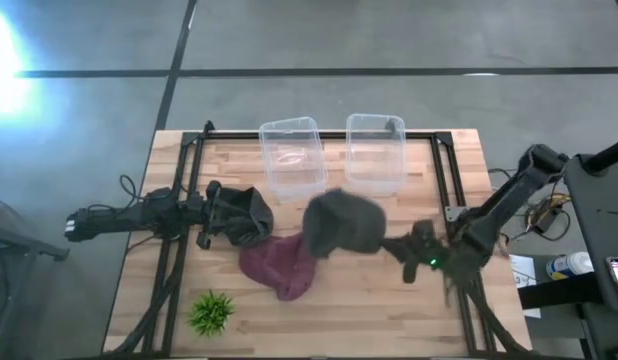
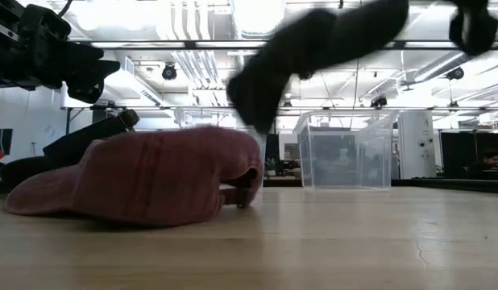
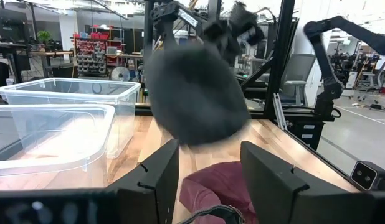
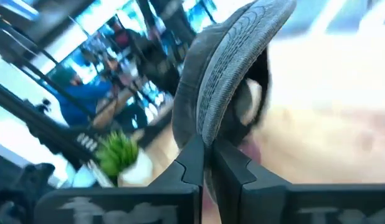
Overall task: Pick & Place hat
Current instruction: Put the right black cap into the right transparent bin
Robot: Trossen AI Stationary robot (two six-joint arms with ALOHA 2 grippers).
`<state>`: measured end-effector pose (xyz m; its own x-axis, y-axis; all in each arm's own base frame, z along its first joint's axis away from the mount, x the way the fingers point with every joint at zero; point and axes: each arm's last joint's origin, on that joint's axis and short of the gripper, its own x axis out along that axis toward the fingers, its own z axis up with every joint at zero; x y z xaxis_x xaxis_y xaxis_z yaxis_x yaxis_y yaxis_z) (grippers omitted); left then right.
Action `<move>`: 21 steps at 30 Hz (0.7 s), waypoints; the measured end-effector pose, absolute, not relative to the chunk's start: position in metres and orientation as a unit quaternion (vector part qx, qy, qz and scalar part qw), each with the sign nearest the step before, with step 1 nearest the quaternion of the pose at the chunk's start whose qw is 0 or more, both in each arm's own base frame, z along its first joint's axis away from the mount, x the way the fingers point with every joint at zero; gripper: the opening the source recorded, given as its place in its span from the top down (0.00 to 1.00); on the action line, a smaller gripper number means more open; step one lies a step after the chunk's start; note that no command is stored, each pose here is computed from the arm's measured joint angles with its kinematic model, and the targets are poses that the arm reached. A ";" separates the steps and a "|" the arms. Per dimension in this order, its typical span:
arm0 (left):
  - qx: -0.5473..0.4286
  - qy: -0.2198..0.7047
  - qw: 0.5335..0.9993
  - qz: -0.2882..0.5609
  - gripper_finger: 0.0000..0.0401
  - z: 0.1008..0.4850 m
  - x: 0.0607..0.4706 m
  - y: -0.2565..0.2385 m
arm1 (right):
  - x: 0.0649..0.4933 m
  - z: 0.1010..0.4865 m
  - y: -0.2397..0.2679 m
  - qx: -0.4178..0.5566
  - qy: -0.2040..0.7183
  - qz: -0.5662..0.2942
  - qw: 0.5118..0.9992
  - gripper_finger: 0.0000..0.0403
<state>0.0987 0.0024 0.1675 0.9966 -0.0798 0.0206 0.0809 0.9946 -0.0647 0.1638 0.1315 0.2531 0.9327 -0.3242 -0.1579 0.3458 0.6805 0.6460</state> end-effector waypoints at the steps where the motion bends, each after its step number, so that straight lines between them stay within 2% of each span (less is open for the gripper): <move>1: -0.033 -0.009 0.999 -0.040 0.59 0.167 0.099 0.002 | 0.160 0.264 0.127 0.339 0.003 -0.185 0.922 0.97; 7: -0.033 -0.009 0.999 -0.040 0.59 0.167 0.099 0.002 | 0.132 0.326 0.096 0.226 -0.059 -0.260 0.937 0.97; 12: -0.033 -0.009 0.999 -0.040 0.59 0.167 0.099 0.002 | 0.111 0.354 0.072 0.147 -0.060 -0.373 0.914 0.97; 21: -0.033 -0.009 0.999 -0.040 0.59 0.167 0.099 0.002 | 0.097 0.367 0.040 0.173 -0.084 -0.429 0.882 0.97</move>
<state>0.0987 0.0024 0.1675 0.9966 -0.0800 0.0209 0.0812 0.9946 -0.0645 0.0975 0.0400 0.3672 0.6172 -0.7868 -0.0007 0.7291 0.5715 0.3766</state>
